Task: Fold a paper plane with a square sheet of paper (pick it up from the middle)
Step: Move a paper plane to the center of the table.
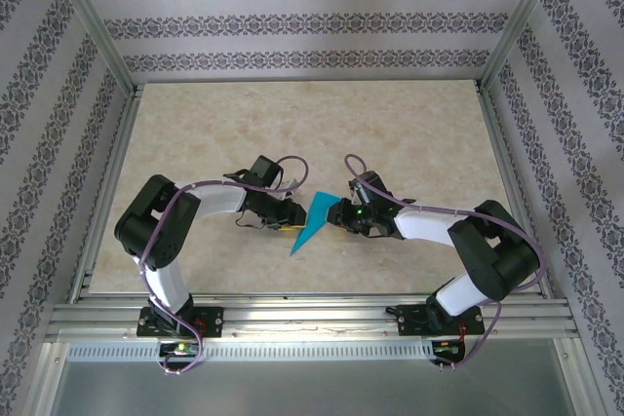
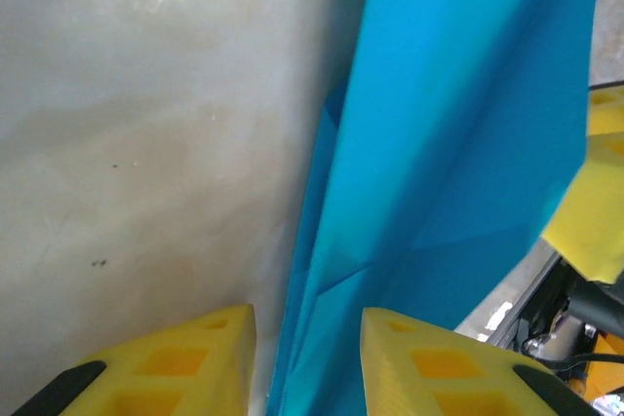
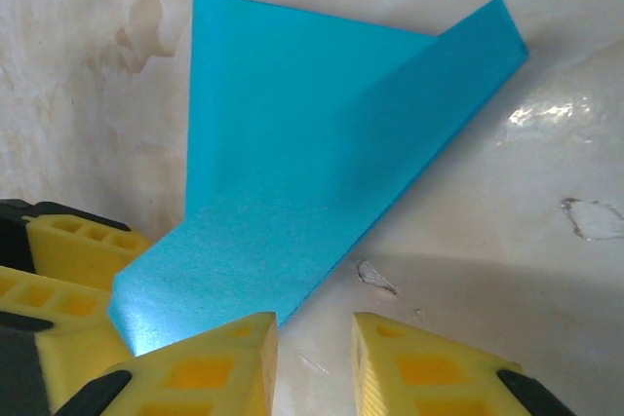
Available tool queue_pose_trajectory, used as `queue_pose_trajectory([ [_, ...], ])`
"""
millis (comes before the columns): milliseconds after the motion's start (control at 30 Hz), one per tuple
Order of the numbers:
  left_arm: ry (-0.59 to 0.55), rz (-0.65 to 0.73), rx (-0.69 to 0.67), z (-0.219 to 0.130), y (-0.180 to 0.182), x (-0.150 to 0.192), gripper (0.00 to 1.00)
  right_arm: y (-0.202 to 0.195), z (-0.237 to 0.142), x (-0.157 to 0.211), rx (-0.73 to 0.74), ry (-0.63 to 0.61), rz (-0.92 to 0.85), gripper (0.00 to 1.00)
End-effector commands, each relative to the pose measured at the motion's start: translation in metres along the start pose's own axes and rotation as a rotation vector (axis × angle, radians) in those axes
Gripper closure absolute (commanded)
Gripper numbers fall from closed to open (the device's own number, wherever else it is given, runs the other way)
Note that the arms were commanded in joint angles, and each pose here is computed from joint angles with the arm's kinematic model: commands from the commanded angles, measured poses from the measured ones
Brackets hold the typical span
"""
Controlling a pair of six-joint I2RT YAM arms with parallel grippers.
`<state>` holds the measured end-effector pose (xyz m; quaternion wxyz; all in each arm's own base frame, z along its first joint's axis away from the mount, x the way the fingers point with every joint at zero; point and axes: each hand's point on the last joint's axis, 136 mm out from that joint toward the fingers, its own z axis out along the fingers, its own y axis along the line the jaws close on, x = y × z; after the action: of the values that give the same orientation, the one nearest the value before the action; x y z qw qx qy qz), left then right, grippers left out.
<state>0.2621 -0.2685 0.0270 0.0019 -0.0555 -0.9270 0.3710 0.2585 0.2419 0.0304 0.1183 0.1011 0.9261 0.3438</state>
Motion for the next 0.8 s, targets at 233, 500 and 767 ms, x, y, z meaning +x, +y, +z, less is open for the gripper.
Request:
queue_pose_trajectory([
  [233,0.137,0.06,0.041,0.009,-0.008,0.016,0.63,0.0,0.004,0.001,-0.008,-0.007,0.014,0.72],
  [500,0.116,0.116,0.013,0.012,-0.013,0.009,0.69,0.0,0.005,0.004,-0.018,0.001,0.016,0.72],
  [767,0.116,0.134,0.042,0.019,-0.021,0.001,0.74,0.0,0.006,0.006,-0.026,0.001,0.018,0.72],
])
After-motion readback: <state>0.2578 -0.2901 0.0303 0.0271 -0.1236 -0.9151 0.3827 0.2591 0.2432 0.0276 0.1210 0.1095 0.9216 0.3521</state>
